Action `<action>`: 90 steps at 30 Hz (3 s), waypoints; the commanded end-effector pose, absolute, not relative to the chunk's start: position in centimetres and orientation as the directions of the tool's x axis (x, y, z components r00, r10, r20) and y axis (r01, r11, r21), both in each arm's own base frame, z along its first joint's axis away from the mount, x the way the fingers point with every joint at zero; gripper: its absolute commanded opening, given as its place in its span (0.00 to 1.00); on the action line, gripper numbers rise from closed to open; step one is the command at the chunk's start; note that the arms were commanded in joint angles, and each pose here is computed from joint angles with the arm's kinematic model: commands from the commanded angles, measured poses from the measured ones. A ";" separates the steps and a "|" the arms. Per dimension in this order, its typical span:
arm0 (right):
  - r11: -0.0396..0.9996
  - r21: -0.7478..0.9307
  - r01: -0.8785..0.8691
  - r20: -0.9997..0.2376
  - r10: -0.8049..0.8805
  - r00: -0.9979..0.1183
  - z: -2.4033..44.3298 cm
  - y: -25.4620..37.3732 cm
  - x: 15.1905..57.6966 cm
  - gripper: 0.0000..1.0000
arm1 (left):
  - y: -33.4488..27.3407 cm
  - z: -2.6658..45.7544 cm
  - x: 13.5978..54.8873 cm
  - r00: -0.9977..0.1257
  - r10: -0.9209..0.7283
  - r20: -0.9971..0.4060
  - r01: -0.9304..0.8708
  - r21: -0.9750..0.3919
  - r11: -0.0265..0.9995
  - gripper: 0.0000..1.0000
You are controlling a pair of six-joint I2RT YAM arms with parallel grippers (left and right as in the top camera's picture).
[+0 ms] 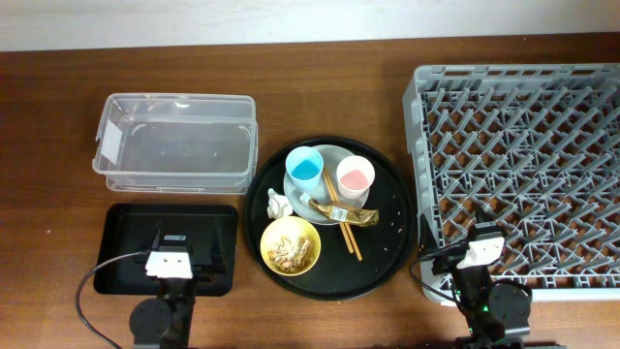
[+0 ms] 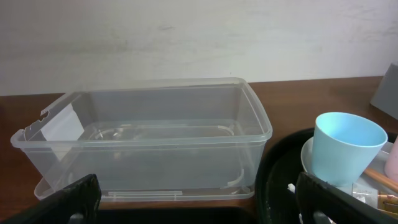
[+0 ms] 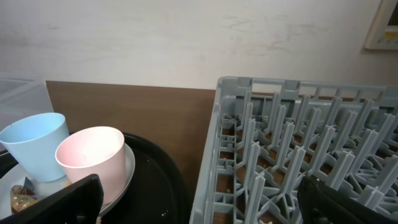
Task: Sort waste into correct bins and load items into the dishwasher rack
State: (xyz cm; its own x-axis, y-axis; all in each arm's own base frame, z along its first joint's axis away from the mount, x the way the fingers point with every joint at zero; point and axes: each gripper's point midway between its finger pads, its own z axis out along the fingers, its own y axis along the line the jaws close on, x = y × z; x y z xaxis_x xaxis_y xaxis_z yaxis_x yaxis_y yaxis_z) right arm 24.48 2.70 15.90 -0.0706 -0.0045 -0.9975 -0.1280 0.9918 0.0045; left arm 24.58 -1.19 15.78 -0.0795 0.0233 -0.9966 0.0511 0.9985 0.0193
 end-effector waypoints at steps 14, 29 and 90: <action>0.990 0.009 -0.141 -0.997 -0.001 -0.073 15.7 3.0 24.4 0.98 | -1.0 15.6 24.6 -0.077 0.042 -0.996 0.045 0.039 0.998 0.99; 0.990 0.009 -0.141 -0.997 -0.001 -0.073 15.7 3.0 24.4 0.98 | -4.9 16.2 24.0 -0.051 0.039 -0.998 0.269 0.024 0.963 0.99; 0.990 0.009 -0.141 -0.997 -0.001 -0.073 15.7 3.0 24.4 0.98 | -17.1 7.1 31.4 -0.924 -0.112 -0.367 -0.066 -0.135 0.989 0.66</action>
